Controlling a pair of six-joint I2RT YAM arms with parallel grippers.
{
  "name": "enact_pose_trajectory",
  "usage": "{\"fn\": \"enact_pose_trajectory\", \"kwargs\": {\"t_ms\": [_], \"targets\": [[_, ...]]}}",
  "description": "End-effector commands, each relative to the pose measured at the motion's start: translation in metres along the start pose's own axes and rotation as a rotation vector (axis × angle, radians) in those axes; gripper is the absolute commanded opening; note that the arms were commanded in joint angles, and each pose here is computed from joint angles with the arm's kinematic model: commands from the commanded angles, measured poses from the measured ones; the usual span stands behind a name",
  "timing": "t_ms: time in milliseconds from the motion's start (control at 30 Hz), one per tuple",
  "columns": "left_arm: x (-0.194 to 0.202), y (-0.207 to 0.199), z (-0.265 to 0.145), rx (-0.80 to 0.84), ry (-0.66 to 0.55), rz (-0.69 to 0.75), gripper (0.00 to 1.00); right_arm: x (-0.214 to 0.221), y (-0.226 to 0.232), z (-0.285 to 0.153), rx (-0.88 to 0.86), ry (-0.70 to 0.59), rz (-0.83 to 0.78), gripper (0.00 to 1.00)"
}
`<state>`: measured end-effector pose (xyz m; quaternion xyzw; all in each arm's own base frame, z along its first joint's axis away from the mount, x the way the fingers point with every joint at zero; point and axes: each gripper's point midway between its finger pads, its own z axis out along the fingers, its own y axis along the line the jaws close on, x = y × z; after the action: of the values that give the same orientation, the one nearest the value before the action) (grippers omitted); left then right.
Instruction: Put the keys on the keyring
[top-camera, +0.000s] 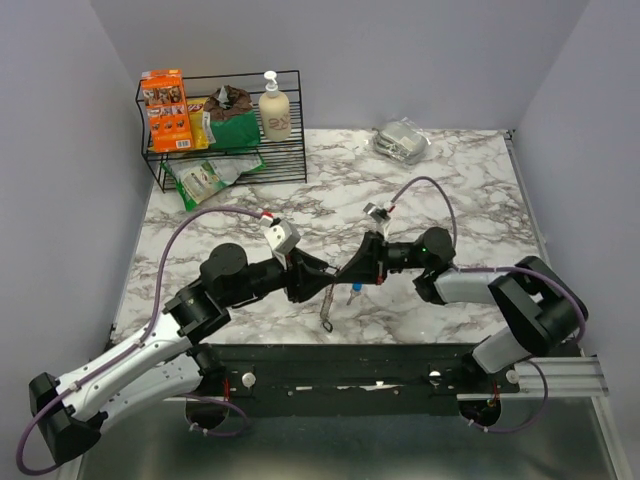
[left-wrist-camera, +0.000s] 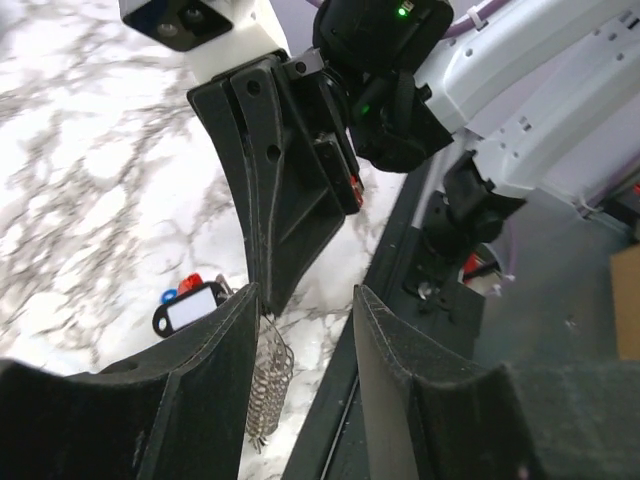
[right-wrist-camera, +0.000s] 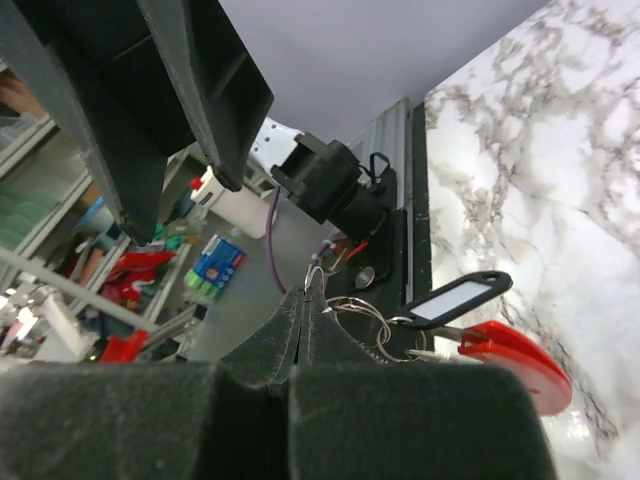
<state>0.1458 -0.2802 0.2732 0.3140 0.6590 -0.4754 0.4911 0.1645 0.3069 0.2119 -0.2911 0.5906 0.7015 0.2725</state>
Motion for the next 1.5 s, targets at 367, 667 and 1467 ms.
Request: {"fn": "enact_pose_trajectory", "kwargs": {"t_ms": [367, 667, 1467], "targets": [[0.023, 0.055, -0.011, -0.289, 0.054, -0.019, 0.54, 0.028, -0.07, 0.037, -0.031, 0.059, 0.154, 0.06], [0.025, 0.062, -0.011, -0.323, 0.067, -0.014, 0.56, 0.011, -0.117, 0.03, 0.338, 0.05, 0.052, 0.62], [0.132, 0.119, 0.005, -0.548, 0.445, -0.277, 0.53, -0.018, -0.107, -0.07, 0.909, -0.153, -0.093, 0.98]]}}
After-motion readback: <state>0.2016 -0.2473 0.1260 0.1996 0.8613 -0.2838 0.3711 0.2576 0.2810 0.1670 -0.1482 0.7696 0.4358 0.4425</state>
